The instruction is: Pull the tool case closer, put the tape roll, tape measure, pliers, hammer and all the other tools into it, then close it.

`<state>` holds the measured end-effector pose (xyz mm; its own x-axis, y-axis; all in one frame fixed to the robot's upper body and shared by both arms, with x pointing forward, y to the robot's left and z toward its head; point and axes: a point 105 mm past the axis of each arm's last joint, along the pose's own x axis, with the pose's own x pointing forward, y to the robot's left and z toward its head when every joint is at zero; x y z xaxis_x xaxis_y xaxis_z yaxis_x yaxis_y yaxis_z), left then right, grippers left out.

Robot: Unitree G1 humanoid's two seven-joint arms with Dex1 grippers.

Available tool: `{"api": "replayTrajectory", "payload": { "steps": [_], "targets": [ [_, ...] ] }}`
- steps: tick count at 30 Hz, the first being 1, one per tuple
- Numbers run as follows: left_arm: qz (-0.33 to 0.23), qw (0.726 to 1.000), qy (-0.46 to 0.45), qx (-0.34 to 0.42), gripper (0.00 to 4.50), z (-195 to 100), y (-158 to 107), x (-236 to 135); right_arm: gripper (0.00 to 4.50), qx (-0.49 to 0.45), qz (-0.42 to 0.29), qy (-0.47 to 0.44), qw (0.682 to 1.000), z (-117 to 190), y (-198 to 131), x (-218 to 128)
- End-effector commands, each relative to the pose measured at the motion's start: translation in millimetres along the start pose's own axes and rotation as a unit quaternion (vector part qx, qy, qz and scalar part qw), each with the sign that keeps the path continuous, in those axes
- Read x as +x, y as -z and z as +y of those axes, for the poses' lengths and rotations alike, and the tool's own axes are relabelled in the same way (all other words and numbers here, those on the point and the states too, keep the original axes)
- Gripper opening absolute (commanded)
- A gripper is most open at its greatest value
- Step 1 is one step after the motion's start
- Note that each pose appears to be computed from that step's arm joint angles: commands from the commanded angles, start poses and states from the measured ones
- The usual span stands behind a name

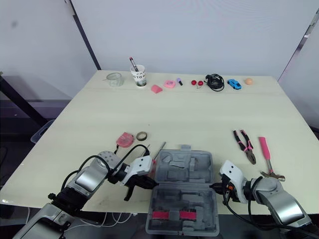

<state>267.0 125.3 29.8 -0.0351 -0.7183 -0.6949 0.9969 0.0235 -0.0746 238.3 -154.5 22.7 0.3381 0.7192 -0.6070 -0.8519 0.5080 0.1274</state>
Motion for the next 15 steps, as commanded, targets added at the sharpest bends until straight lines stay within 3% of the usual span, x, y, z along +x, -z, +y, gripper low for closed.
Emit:
{"api": "replayTrajectory", "payload": {
  "steps": [1, 15],
  "targets": [
    [-0.011, 1.000, 0.006, 0.019, 0.06, -1.6, -9.0, 3.3, 0.00, -0.008, -0.012, -0.012, 1.000, 6.7, -6.8, 0.5],
    [-0.012, 1.000, 0.002, 0.019, 0.06, 1.3, -9.3, 5.4, 0.00, -0.008, -0.007, -0.009, 1.000, 4.9, -4.5, 0.0]
  ]
}}
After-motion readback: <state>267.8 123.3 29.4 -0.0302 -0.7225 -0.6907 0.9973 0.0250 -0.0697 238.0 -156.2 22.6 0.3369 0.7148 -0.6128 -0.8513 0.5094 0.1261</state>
